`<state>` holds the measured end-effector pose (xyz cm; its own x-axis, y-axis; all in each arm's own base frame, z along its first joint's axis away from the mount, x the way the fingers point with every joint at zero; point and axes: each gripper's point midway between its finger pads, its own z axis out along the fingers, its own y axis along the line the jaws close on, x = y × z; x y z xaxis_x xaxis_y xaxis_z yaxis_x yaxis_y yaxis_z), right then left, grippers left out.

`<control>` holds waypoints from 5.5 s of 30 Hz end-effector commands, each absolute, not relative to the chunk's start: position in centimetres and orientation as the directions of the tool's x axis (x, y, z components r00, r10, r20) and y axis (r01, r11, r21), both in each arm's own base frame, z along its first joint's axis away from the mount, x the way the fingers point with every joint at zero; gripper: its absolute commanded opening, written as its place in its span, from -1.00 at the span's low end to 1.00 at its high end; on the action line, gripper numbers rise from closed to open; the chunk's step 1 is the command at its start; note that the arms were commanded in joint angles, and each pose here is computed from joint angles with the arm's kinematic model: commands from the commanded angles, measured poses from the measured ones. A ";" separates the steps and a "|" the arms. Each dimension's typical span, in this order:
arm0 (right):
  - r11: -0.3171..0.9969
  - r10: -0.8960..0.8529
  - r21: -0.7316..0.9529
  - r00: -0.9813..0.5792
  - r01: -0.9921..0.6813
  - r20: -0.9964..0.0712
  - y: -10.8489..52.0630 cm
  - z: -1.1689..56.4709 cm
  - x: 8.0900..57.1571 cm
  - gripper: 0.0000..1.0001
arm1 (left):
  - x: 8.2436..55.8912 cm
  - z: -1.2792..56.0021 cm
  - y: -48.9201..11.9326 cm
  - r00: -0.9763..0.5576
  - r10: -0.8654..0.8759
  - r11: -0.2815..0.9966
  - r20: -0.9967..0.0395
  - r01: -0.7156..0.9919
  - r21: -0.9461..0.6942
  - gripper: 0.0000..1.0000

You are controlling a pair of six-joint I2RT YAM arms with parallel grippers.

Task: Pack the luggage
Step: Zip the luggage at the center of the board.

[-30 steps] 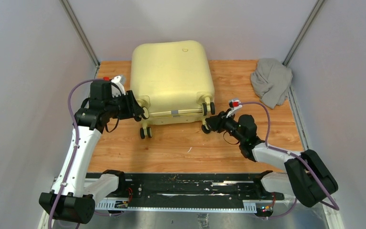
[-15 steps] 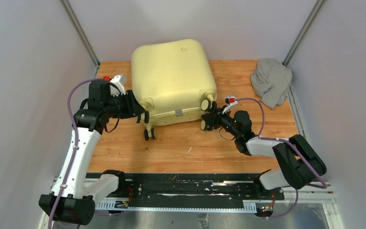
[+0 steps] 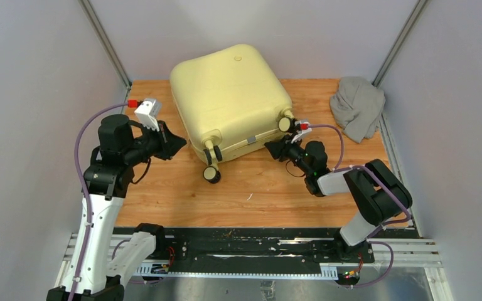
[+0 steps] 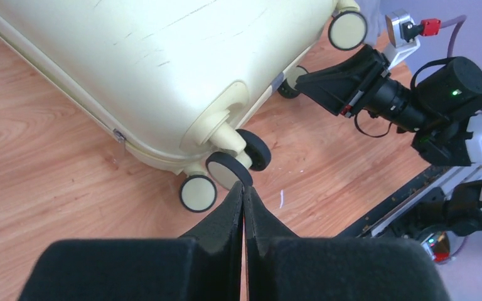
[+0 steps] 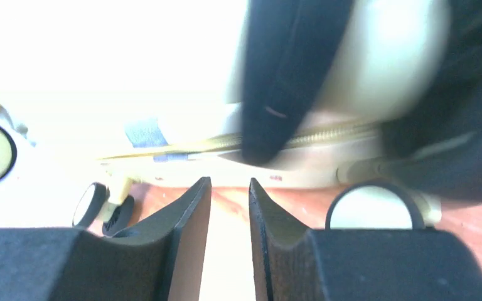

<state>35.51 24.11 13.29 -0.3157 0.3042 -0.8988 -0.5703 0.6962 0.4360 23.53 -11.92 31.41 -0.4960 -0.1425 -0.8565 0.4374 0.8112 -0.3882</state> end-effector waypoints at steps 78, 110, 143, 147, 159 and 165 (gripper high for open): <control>0.448 0.379 0.487 -0.334 -0.750 -0.863 19.6 14.1 40.3 -0.47 | 27.3 27.0 -19.4 0.774 0.625 -0.623 0.101 0.417 0.661 -1.00; 0.674 0.241 0.271 -0.142 -0.688 -0.960 19.6 14.4 37.2 -1.00 | 26.9 28.1 -19.7 0.747 0.665 -0.548 0.027 0.463 0.697 -1.00; 0.391 0.184 0.207 -0.144 -0.897 -0.972 30.3 17.4 26.1 -1.00 | 27.4 29.5 -21.9 0.753 0.657 -0.477 -0.024 0.440 0.760 -1.00; 0.462 0.162 0.203 -0.143 -0.864 -0.976 29.3 16.6 26.9 -0.99 | 27.6 29.9 -21.4 0.738 0.675 -0.470 -0.008 0.438 0.766 -1.00; 0.714 0.266 0.331 -0.199 -0.616 -0.943 16.8 14.2 34.0 0.34 | 26.5 31.5 -19.4 0.723 0.690 -0.457 0.043 0.389 0.800 -1.00; 0.705 0.281 0.318 -0.162 -0.634 -0.946 17.2 15.0 36.3 0.44 | 26.0 32.1 -18.7 0.713 0.700 -0.437 0.040 0.384 0.814 -1.00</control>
